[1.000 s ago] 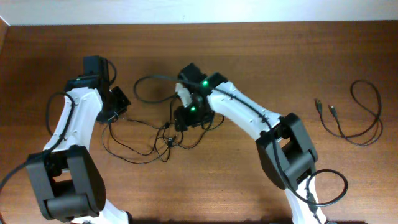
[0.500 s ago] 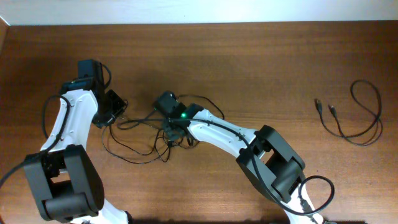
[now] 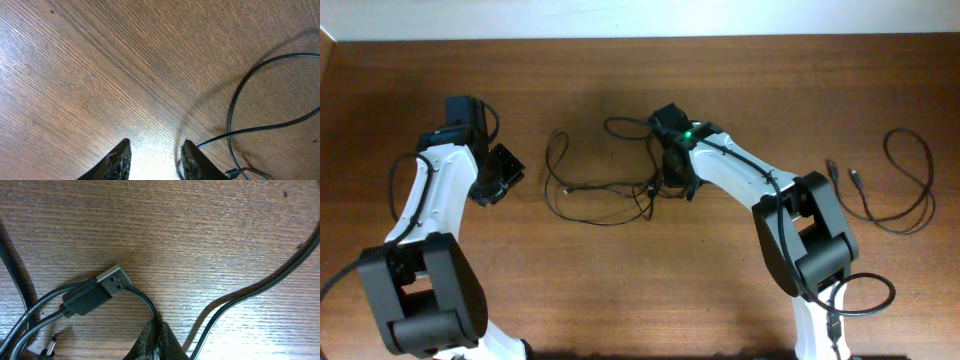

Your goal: Untangle cables

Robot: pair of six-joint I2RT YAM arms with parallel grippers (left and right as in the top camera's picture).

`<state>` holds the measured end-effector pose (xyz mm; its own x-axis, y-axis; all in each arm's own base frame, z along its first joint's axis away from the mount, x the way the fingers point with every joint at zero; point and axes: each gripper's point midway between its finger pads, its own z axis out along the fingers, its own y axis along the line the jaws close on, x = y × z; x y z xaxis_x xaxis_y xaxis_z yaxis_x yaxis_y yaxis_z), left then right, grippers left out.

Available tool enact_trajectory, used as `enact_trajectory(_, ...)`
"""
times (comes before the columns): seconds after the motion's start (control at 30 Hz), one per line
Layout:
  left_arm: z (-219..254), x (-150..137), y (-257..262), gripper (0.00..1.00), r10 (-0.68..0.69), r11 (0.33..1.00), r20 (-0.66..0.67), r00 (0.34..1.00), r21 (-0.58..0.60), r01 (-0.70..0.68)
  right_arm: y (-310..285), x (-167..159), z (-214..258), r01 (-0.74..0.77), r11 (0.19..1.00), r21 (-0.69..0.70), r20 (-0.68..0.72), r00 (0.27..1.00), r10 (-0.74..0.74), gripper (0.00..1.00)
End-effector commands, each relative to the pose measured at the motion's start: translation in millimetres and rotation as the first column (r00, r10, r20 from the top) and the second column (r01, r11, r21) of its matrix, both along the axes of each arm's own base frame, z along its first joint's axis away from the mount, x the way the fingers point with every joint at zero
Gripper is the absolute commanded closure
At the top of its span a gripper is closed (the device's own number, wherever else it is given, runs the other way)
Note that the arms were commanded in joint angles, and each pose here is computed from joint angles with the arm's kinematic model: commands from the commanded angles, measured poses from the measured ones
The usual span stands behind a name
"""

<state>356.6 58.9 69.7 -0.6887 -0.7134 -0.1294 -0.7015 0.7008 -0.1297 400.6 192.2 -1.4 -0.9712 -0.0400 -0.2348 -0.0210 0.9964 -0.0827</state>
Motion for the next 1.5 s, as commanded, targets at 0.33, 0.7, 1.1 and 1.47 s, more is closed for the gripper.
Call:
enact_trajectory(0.33, -3, 1, -6, 0.29, -0.058, 0.998, 0.008, 0.998, -0.034, 0.058, 100, -59, 64, -0.333, 0.749, 0.573, -0.16, 0.851, 0.5, 0.16)
enact_trajectory(0.7, -3, 1, -8, 0.27, -0.06, 0.997, 0.01, 0.998, -0.044, 0.06, 158, -61, 28, -0.568, 0.744, 0.351, -0.009, 0.793, 0.61, 0.2)
enact_trajectory(1.1, 6, 24, -32, 0.03, -0.22, 0.961, 0.15, 0.964, -0.138, 0.241, 184, -60, 78, -0.56, 0.619, 0.55, 0.085, 0.776, 0.625, 0.96)
enact_trajectory(1.47, 11, 30, -43, 0.01, -0.25, 0.942, 0.201, 0.947, -0.178, 0.286, 181, -50, 308, -0.713, 0.245, 0.657, 0.522, 0.665, 0.535, 0.96)
